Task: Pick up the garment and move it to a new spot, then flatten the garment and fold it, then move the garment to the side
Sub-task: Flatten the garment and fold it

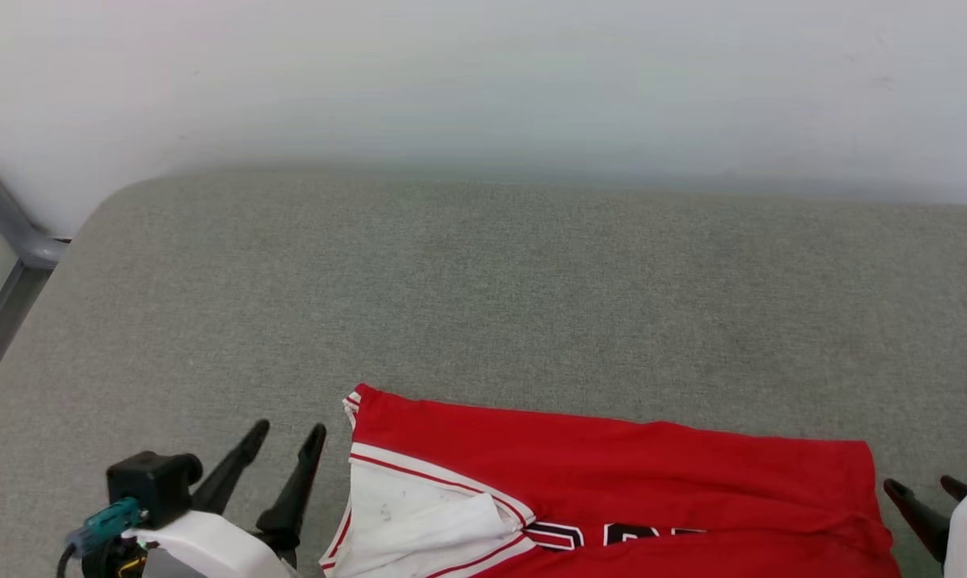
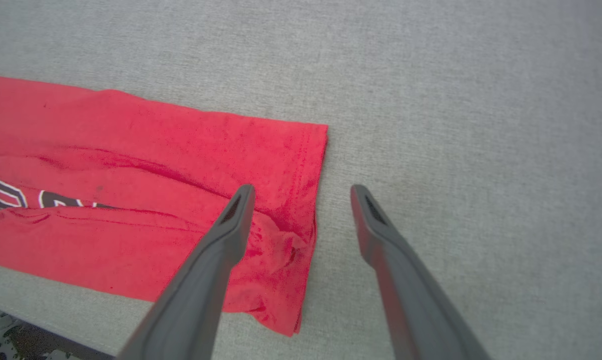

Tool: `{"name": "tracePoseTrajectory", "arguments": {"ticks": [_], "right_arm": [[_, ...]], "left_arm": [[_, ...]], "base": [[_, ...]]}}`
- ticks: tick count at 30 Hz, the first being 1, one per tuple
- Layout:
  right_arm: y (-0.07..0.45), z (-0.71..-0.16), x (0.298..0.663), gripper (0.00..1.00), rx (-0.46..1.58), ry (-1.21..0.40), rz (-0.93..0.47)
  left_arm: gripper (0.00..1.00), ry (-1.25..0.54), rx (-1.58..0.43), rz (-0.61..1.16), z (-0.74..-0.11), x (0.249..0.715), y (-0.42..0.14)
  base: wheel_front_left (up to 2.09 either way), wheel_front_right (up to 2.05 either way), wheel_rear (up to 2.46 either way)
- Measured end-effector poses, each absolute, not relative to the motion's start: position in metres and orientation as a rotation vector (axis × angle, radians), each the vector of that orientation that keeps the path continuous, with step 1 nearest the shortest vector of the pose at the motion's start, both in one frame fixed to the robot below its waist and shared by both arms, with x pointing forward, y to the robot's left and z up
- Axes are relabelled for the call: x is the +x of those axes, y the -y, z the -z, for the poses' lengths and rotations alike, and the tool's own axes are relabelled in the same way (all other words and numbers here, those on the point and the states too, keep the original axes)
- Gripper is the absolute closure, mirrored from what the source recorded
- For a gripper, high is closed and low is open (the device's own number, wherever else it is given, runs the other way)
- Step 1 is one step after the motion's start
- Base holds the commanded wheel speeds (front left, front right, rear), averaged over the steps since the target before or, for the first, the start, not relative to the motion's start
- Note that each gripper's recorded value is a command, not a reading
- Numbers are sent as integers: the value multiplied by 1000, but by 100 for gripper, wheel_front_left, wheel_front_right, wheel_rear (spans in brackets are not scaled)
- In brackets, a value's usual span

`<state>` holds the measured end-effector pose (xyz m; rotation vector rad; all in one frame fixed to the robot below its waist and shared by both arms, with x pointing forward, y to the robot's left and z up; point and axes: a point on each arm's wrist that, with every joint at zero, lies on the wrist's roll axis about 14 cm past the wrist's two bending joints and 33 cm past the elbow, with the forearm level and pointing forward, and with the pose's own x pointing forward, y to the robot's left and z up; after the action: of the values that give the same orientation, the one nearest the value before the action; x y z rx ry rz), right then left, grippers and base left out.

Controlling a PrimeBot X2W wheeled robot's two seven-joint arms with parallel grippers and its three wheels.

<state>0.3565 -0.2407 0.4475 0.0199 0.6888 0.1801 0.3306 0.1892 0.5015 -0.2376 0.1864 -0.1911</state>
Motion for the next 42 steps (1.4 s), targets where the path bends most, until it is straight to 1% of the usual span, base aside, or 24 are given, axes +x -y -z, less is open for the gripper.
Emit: {"name": "tracePoseTrajectory", "arguments": {"ticks": [3,6,12,15,22,30,36,37,38,39,42], "right_arm": [[243,-444,356,0,70,-703,-121],[241,-436,352,0,120,-736,-79],[240,-418,350,0,188,-795,-5],[242,-405,347,0,198,-842,22],[234,-377,344,0,222,-937,21],[224,-357,343,0,192,-992,-11],[214,-351,342,0,188,-1006,-36],[213,-351,341,56,187,-1006,-39],[212,-351,342,90,186,-1001,-43],[212,-352,342,100,188,-994,-45],[208,-355,343,100,193,-967,-62]], "left_arm": [[0,-80,-266,147,-519,338,-193],[0,-32,-250,141,-525,340,-194],[0,0,-202,114,-525,346,-203],[0,-12,-198,105,-519,347,-206],[0,-42,-197,94,-505,352,-208],[0,-73,-185,91,-495,354,-212],[0,-75,-187,90,-494,353,-212],[0,-74,-187,89,-494,353,-212],[0,-73,-187,89,-494,353,-212],[0,-71,-187,88,-495,353,-212],[0,-62,-186,90,-497,352,-212]], "base": [[0,0,0],[0,0,0],[0,0,0],[0,0,0],[0,0,0],[0,0,0],[0,0,0],[0,0,0],[0,0,0],[0,0,0],[0,0,0]]}}
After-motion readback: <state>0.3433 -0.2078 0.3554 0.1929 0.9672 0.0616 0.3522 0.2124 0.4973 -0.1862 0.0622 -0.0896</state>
